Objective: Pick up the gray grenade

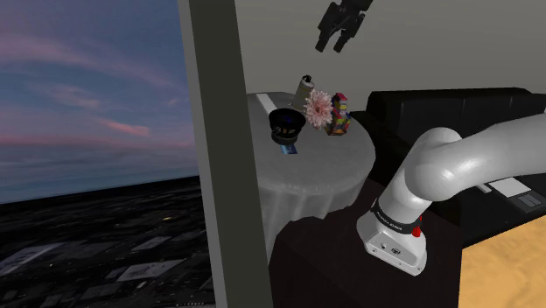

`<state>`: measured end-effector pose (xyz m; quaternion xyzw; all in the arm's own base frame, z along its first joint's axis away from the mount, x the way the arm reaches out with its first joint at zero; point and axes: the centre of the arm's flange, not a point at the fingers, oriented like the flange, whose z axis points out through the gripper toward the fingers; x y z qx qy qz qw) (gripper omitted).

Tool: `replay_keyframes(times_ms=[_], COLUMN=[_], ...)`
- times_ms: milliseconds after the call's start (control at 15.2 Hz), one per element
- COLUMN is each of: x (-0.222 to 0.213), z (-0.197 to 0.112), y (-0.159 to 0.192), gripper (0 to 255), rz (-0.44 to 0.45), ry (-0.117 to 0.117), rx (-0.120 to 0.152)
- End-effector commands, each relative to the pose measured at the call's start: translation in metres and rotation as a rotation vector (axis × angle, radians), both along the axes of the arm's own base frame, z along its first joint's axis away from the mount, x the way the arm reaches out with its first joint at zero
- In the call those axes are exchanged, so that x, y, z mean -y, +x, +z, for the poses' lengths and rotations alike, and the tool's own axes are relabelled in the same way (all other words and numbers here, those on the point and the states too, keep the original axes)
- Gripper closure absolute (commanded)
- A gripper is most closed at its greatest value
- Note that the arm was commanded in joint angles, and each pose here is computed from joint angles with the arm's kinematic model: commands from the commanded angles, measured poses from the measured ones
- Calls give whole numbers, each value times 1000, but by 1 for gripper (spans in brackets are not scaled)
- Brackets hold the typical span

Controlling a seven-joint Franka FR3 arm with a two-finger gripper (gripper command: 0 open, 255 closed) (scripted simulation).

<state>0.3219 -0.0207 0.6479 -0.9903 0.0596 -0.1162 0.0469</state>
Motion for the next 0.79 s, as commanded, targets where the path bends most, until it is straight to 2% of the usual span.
replay_keyframes(times_ms=[0,726], x=[0,103], z=[0,-66], y=[0,80], gripper=[0,0], rz=[0,-39], ry=[0,-1], rx=[0,-35])
